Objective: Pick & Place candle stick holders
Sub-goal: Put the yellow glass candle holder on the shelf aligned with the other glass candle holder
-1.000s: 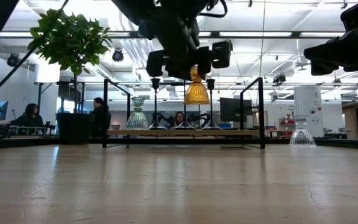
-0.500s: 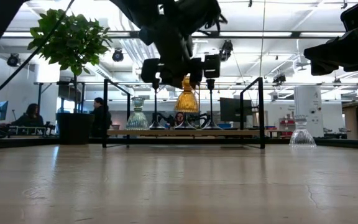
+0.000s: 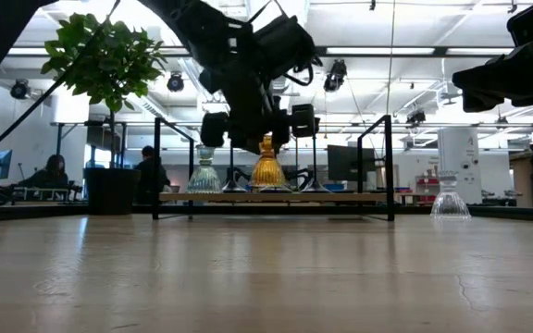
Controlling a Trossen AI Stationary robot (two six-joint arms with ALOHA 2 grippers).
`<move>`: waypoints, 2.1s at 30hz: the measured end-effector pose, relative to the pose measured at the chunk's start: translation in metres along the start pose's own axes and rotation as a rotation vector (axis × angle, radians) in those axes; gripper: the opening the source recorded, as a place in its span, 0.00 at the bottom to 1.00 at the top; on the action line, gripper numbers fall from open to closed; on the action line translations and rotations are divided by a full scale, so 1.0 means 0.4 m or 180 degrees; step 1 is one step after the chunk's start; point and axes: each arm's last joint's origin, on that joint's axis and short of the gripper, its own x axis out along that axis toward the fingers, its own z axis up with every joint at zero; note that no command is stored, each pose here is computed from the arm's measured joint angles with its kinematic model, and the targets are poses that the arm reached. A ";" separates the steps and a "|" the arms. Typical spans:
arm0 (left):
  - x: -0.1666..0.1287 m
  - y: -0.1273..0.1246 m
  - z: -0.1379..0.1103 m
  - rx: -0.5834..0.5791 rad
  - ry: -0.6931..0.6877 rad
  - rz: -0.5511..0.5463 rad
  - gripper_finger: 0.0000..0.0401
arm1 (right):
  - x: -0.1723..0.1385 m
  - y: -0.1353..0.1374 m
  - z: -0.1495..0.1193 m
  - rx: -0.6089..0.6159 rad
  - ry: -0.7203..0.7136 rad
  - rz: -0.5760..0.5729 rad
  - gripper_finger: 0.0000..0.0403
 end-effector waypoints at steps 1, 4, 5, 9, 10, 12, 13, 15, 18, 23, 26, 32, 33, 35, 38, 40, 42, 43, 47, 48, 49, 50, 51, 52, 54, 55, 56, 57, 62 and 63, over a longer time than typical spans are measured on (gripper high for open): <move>0.002 0.000 -0.005 -0.0039 0.0011 -0.0044 0.34 | 0.000 0.000 0.000 0.0000 0.0000 -0.0001 0.02; 0.005 0.002 -0.019 0.0004 0.0008 -0.0158 0.34 | 0.000 0.000 0.000 0.0000 -0.0001 0.0000 0.02; 0.006 0.004 -0.022 0.0022 0.0007 -0.0174 0.34 | 0.000 0.000 0.000 0.0000 -0.0001 -0.0001 0.02; 0.011 0.010 -0.029 0.0058 0.0005 -0.0160 0.34 | 0.000 0.000 0.000 0.0000 0.0000 -0.0001 0.02; 0.011 0.011 -0.030 0.0076 -0.0002 -0.0164 0.34 | 0.000 0.000 0.000 0.0000 0.0000 -0.0001 0.02; 0.013 0.009 -0.028 0.0158 0.0005 -0.0203 0.34 | 0.000 0.000 0.000 0.0000 0.0000 0.0000 0.02; 0.014 0.008 -0.028 0.0186 0.0007 -0.0243 0.34 | 0.000 0.000 0.000 0.0000 -0.0001 0.0000 0.02; 0.016 0.006 -0.030 0.0196 -0.0006 -0.0321 0.34 | 0.000 0.000 0.000 0.0000 0.0000 -0.0001 0.02; 0.020 0.007 -0.032 0.0161 -0.0026 -0.0375 0.34 | 0.000 0.000 0.000 0.0000 0.0000 -0.0001 0.02; 0.021 0.009 -0.034 0.0169 -0.0025 -0.0369 0.34 | 0.000 0.000 0.000 0.0000 0.0000 -0.0001 0.02; 0.021 0.010 -0.034 0.0182 -0.0027 -0.0365 0.34 | 0.000 0.000 0.000 0.0000 0.0000 0.0000 0.02; 0.024 0.011 -0.033 0.0251 -0.0034 -0.0355 0.34 | 0.000 0.000 0.000 0.0000 0.0000 -0.0001 0.02; 0.024 0.011 -0.033 0.0260 -0.0035 -0.0354 0.34 | 0.000 0.000 0.000 0.0000 0.0000 0.0000 0.02; 0.024 0.011 -0.033 0.0264 -0.0036 -0.0352 0.34 | 0.000 0.000 0.000 0.0000 0.0000 -0.0001 0.02; 0.025 0.013 -0.034 0.0268 -0.0041 -0.0339 0.34 | 0.000 0.000 0.000 0.0000 -0.0001 0.0000 0.02; 0.026 0.015 -0.035 0.0270 -0.0045 -0.0329 0.34 | 0.000 0.000 0.000 0.0000 0.0000 -0.0001 0.02; 0.027 0.015 -0.036 0.0264 -0.0048 -0.0329 0.34 | 0.000 0.000 0.000 0.0000 0.0000 -0.0001 0.02; 0.027 0.016 -0.036 0.0263 -0.0049 -0.0328 0.34 | 0.000 0.000 0.000 0.0000 -0.0001 -0.0001 0.02; 0.028 0.016 -0.035 0.0217 -0.0047 -0.0324 0.34 | 0.000 0.000 0.000 0.0000 -0.0001 -0.0001 0.02; 0.029 0.016 -0.035 0.0211 -0.0047 -0.0324 0.35 | 0.000 0.000 0.000 0.0000 -0.0001 -0.0001 0.02; 0.029 0.016 -0.035 0.0208 -0.0047 -0.0323 0.36 | 0.000 0.000 0.000 0.0000 0.0000 -0.0001 0.02; 0.029 0.017 -0.035 0.0207 -0.0047 -0.0322 0.38 | 0.000 0.000 0.000 0.0000 -0.0001 -0.0001 0.02; 0.030 0.017 -0.035 0.0204 -0.0048 -0.0319 0.40 | 0.000 0.000 0.000 0.0000 -0.0001 -0.0001 0.02; 0.030 0.017 -0.034 0.0198 -0.0047 -0.0319 0.41 | 0.000 0.000 0.000 0.0000 0.0000 -0.0001 0.02; 0.031 0.017 -0.035 0.0202 -0.0043 -0.0317 0.42 | 0.000 0.000 0.000 0.0000 -0.0001 -0.0001 0.02; 0.031 0.018 -0.036 0.0204 -0.0040 -0.0317 0.42 | 0.000 0.000 0.000 0.0000 0.0000 -0.0001 0.02; 0.031 0.018 -0.036 0.0204 -0.0039 -0.0318 0.42 | 0.000 0.000 0.000 0.0000 0.0000 0.0000 0.02; 0.031 0.017 -0.036 0.0198 -0.0039 -0.0320 0.43 | 0.000 0.000 0.000 0.0000 -0.0001 0.0000 0.02; 0.031 0.017 -0.036 0.0149 -0.0023 -0.0336 0.43 | 0.000 0.000 0.000 0.0000 0.0000 0.0000 0.02; 0.031 0.017 -0.036 0.0119 -0.0037 -0.0320 0.43 | 0.000 0.000 0.000 0.0000 0.0000 -0.0001 0.02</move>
